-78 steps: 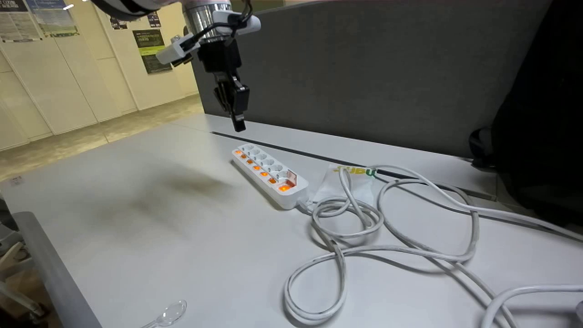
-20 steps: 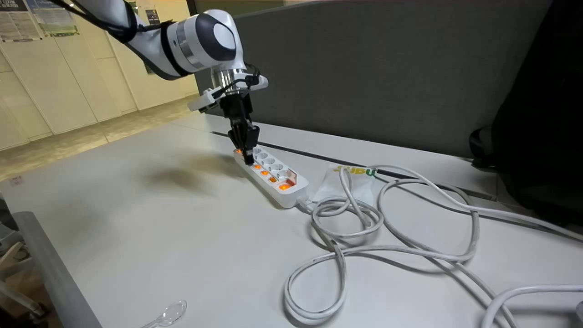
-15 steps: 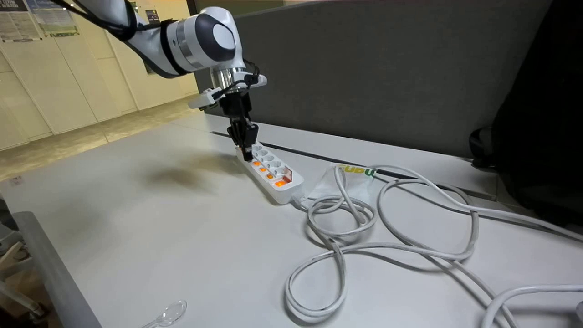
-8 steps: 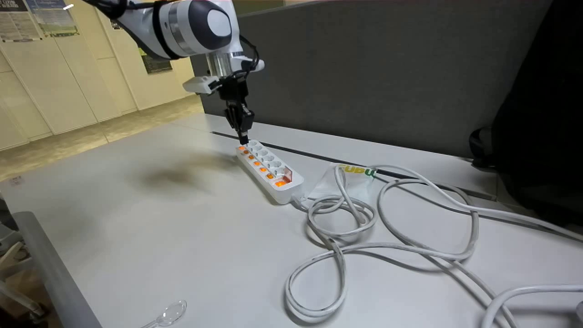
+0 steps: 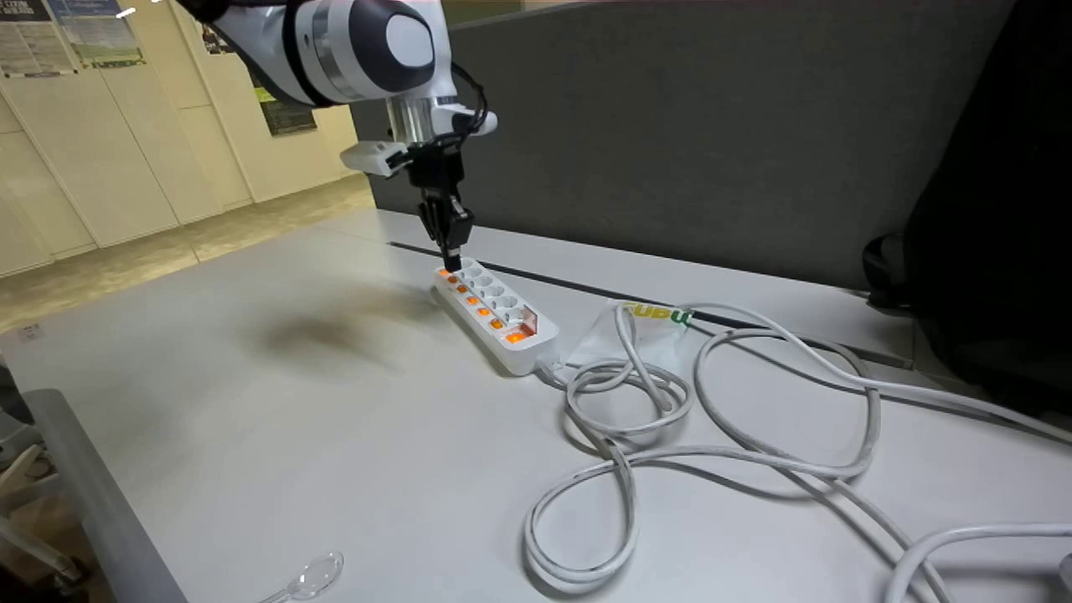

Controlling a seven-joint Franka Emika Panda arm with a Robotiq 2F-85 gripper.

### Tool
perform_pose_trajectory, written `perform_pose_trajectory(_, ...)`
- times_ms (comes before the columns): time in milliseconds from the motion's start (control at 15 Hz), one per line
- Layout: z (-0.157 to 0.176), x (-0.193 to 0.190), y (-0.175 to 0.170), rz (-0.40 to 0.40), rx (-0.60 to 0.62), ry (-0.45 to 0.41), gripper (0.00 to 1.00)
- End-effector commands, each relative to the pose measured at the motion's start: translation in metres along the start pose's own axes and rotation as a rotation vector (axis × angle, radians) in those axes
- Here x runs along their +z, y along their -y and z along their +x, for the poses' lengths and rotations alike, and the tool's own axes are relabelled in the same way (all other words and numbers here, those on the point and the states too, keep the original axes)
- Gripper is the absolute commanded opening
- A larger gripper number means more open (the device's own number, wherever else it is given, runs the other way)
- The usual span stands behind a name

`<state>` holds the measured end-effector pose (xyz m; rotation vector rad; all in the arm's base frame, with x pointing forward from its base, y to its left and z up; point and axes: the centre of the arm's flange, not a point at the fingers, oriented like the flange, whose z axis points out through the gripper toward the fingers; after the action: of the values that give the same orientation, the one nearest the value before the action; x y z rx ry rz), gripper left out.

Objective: Turn on the third switch from the left of the extension cord

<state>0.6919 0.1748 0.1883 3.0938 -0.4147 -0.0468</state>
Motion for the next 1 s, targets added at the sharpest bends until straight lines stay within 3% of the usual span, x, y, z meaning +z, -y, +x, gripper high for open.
perform_pose_trajectory(0, -0.009, 0.011, -0.008, -0.014, -0.008, -0.016, 0.0)
perform_pose_trajectory(400, -0.012, 0.024, 0.001, -0.02, -0.038, -0.062, 0.0)
perform_pose_trajectory(933, -0.014, 0.03, 0.005, -0.022, -0.048, -0.06, 0.0)
